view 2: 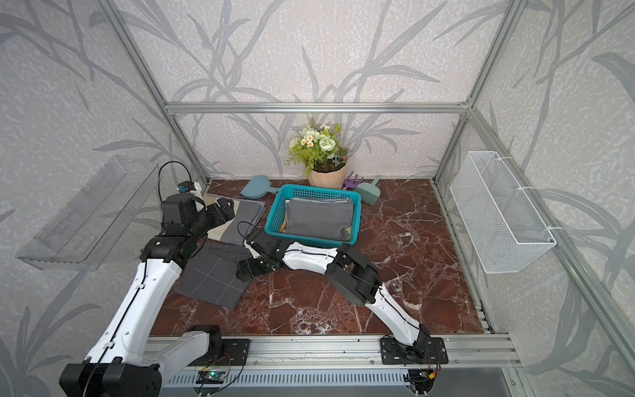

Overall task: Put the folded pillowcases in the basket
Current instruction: Move the pillowcase to the center of the board.

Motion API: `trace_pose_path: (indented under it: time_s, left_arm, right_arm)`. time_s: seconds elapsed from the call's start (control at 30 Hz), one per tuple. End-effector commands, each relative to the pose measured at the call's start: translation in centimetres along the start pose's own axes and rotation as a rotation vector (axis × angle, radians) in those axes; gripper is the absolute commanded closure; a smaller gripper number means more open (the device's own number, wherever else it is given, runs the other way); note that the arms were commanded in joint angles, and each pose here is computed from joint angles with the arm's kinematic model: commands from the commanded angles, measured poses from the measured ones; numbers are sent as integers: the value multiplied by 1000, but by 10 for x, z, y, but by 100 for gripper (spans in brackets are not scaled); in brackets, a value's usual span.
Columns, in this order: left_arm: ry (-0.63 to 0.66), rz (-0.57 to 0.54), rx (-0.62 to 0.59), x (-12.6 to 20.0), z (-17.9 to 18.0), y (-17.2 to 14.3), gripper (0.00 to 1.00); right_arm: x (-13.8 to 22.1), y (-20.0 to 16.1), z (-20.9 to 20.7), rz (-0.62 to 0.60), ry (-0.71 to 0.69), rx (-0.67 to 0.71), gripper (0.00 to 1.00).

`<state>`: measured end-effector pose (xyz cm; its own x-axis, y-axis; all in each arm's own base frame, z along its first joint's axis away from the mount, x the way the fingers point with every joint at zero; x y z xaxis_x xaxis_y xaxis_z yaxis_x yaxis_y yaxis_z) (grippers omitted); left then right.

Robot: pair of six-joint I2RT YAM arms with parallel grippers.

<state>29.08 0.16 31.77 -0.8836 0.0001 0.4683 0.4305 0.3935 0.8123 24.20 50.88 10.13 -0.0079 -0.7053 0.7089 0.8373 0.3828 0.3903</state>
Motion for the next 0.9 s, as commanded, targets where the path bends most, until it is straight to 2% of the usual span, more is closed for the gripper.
trace_pose_path:
  time_s: [0.0,0.07,0.17,0.23,0.33,0.4,0.47,0.67,0.87]
  left_arm:
    - [-23,-2,1,1,-1,0,10]
    - [-21,1,-2,0,0,-1,10]
    - [-17,4,-5,-1,1,-2,10]
    - [-16,3,-5,-1,1,-2,10]
    - [-16,0,-2,-1,1,-1,10]
    - [-17,-2,-3,0,1,-1,10]
    - [-16,-4,-3,1,1,0,10]
    - [-29,-7,0,3,-1,2,10]
    - [-80,19,20,-3,-3,-9,10]
  right_arm:
    - [-16,-12,-4,78,-22,-9,1]
    - [-22,-13,-7,91,-32,-15,1]
    - [-29,-15,-10,102,-31,-23,11]
    - [-33,-15,-12,110,-24,-27,25]
    - [-39,-17,-14,121,-16,-39,58]
    - [-41,-18,-16,125,-18,-46,85]
    - [-39,-19,-17,126,-28,-48,100]
    - [-1,-26,-27,121,-45,-49,100]
    - [63,-67,-53,184,-116,-44,100]
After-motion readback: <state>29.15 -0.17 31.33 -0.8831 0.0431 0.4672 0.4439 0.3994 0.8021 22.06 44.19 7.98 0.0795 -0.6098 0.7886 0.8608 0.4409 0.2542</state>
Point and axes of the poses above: each gripper's point midway between its finger pads, its own x axis back along the fingers, its own z axis along the line the jaws close on, y = z × x, the point moved 7 cm from there along x, back along the fingers
